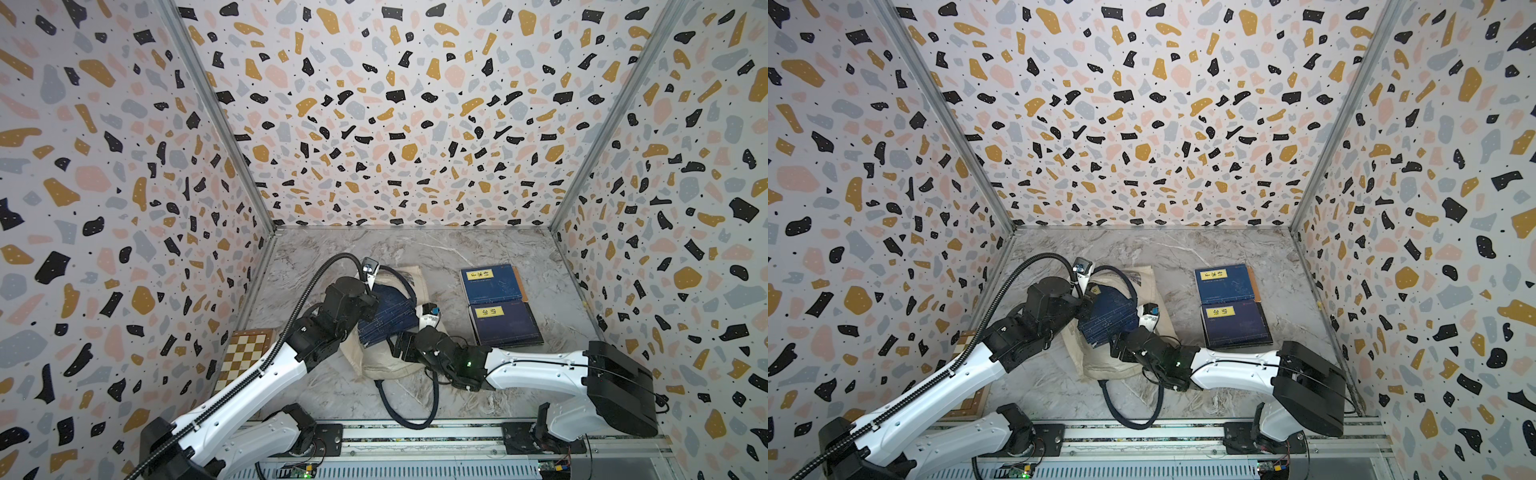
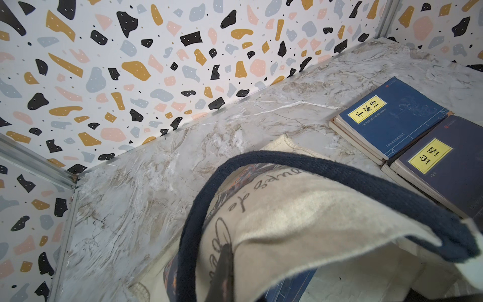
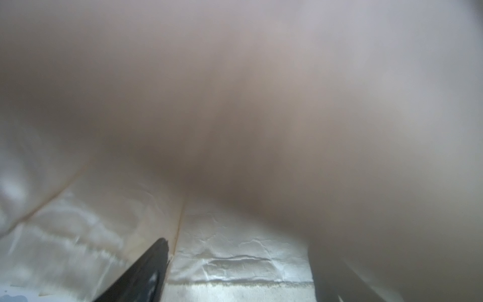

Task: Take out the books from the canvas bag
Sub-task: Pick up the book from the canvas bag.

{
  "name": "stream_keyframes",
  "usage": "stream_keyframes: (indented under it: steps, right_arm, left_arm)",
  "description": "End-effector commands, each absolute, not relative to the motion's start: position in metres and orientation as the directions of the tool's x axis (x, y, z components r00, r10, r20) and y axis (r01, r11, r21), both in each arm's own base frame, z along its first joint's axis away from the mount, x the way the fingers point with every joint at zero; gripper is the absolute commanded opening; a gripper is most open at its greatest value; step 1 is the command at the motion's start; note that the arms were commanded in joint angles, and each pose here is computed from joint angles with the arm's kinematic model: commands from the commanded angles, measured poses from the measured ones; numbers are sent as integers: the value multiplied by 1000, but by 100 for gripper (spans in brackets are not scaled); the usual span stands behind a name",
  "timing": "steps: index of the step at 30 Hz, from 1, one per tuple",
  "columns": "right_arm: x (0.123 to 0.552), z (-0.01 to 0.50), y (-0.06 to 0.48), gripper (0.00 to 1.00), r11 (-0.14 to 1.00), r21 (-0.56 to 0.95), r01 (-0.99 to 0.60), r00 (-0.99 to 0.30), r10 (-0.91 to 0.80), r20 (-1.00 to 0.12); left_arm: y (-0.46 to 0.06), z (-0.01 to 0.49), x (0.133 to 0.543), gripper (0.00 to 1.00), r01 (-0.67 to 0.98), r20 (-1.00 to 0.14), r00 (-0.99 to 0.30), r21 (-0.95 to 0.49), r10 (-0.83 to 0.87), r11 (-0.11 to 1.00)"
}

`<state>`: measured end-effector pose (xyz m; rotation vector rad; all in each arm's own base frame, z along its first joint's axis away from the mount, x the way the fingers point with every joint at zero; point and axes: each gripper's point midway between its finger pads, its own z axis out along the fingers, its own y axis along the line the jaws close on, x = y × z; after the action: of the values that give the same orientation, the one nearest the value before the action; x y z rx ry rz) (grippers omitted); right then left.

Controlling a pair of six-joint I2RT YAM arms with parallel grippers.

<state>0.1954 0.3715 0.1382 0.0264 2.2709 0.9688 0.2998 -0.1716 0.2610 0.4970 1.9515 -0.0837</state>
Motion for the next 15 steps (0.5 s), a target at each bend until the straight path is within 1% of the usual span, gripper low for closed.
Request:
stream_keyframes:
  steps: [1, 5, 7, 11, 15]
  right_arm:
    - [189, 151, 358, 85, 760, 610, -226, -705, 304, -641]
    - [172, 148, 373, 85, 744, 605, -283, -721, 251, -646]
    - [171, 142, 383, 86, 746, 596, -299, -733, 220, -644]
    - [179, 133, 403, 86, 732, 605, -313, -777, 169, -606]
    - [194, 125, 412, 86, 716, 631, -297, -808, 163, -566]
  left_arm:
    - [-174, 274, 301, 0, 378, -914, -296, 156, 279, 913]
    - [-175, 273, 301, 0, 379, -913, -297, 157, 280, 912]
    - [-175, 273, 301, 0, 382, -913, -299, 154, 280, 911]
    - [-175, 275, 300, 0, 381, -915, -294, 152, 275, 912]
    - [-176, 279, 298, 0, 391, -924, -280, 139, 261, 910]
